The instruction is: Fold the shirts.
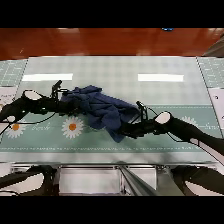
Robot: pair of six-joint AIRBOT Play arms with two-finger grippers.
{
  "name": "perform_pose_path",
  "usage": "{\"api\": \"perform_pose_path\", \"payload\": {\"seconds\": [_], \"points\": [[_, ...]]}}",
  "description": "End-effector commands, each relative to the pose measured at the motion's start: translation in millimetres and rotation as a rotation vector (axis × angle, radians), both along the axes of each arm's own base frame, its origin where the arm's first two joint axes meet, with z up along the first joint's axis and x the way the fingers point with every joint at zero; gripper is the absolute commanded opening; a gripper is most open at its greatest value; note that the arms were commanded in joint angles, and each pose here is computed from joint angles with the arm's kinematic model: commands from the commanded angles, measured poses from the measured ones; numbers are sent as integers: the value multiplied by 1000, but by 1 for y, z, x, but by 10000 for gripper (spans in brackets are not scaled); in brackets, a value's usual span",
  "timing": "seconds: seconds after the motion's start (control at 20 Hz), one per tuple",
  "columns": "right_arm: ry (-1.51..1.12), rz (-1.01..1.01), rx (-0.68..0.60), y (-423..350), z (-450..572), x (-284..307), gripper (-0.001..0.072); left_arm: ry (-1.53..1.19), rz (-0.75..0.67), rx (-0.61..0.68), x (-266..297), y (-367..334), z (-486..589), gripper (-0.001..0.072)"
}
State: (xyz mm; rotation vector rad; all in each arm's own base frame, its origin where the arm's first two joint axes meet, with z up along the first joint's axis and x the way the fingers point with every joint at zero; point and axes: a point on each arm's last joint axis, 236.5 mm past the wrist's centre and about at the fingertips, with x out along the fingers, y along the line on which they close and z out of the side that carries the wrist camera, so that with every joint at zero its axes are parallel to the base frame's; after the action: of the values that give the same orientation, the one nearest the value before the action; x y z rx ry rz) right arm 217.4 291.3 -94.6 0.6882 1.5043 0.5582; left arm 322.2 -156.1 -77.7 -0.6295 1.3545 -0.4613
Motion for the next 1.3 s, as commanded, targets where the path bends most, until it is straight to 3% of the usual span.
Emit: {"api": "perform_pose_path", "payload": {"seconds": [0.0, 0.05, 0.2, 0.45, 0.6, 0.8, 1.05, 1.25], "points": [[-16, 42, 55, 27, 2, 8, 200, -17, -8, 0, 2, 0, 1, 21], [-57, 93, 67, 34, 7, 8, 26, -17, -3, -9, 3, -1, 2, 21], [-249, 247, 72, 28, 58, 23, 25, -67, 6, -72, 11, -2, 34, 21], [-679, 98, -222, -104, 231, 117, 24, -554, 200, -205, 77, 42, 230, 21], [-1044, -48, -318, -156, 375, 118, 24, -905, 247, -138, 66, 75, 370, 21], [-1260, -64, -446, -186, 485, 68, 24, -1274, 234, -83, -3, 70, 520, 21], [-1333, -115, -537, -213, 533, 14, 24, -1581, 245, 66, -96, 58, 618, 21], [-1232, -152, -583, -232, 515, -24, 24, -1645, 323, 299, -132, 70, 624, 21]]}}
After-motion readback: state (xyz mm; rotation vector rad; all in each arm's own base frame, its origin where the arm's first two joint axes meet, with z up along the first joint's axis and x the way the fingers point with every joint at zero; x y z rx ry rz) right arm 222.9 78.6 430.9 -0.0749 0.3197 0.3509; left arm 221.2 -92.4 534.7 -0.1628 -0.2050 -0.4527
